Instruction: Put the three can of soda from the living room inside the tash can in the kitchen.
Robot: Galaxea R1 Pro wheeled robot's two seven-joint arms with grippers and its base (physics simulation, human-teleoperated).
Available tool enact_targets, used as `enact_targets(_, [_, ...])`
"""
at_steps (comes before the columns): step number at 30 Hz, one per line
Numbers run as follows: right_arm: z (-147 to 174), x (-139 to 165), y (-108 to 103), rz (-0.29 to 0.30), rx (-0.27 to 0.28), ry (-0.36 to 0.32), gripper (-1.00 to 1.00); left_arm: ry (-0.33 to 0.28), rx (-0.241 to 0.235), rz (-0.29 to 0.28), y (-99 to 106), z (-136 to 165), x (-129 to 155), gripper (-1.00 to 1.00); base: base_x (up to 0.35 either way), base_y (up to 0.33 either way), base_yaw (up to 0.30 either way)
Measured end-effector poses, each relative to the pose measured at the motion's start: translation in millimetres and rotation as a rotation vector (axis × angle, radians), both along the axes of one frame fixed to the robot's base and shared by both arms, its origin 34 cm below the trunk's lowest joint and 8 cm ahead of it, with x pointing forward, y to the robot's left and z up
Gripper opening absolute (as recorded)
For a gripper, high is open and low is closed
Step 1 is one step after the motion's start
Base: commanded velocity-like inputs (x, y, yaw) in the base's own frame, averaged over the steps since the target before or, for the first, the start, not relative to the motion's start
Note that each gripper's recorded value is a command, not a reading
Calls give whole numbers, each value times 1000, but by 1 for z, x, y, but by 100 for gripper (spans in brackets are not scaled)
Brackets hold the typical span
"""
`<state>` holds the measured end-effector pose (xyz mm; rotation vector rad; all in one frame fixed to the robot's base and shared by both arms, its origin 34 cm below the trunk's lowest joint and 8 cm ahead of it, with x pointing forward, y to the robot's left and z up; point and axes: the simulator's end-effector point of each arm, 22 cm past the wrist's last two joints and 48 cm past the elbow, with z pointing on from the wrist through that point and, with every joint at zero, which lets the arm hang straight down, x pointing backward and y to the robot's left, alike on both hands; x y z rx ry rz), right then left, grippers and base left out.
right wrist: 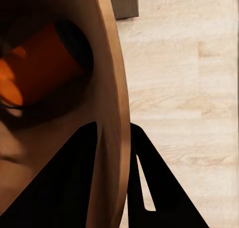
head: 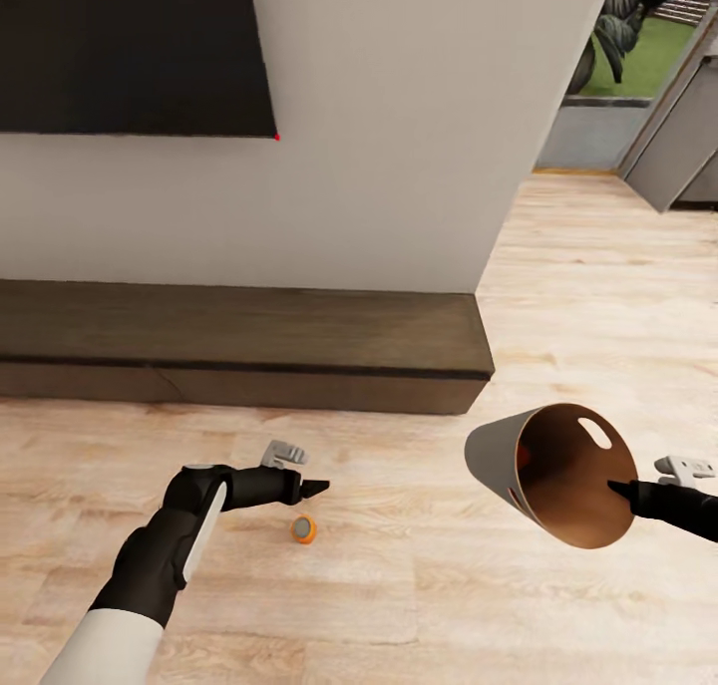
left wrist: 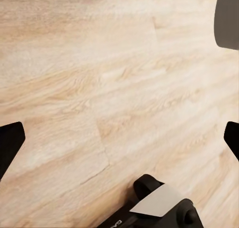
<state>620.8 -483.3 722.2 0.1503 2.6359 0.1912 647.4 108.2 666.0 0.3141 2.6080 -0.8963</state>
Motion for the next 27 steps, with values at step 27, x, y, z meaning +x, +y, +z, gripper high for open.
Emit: enact_targets(27, [-6,4,24,69,13,11,-100,-2,0,9,3,1,2,100,10,0,-18])
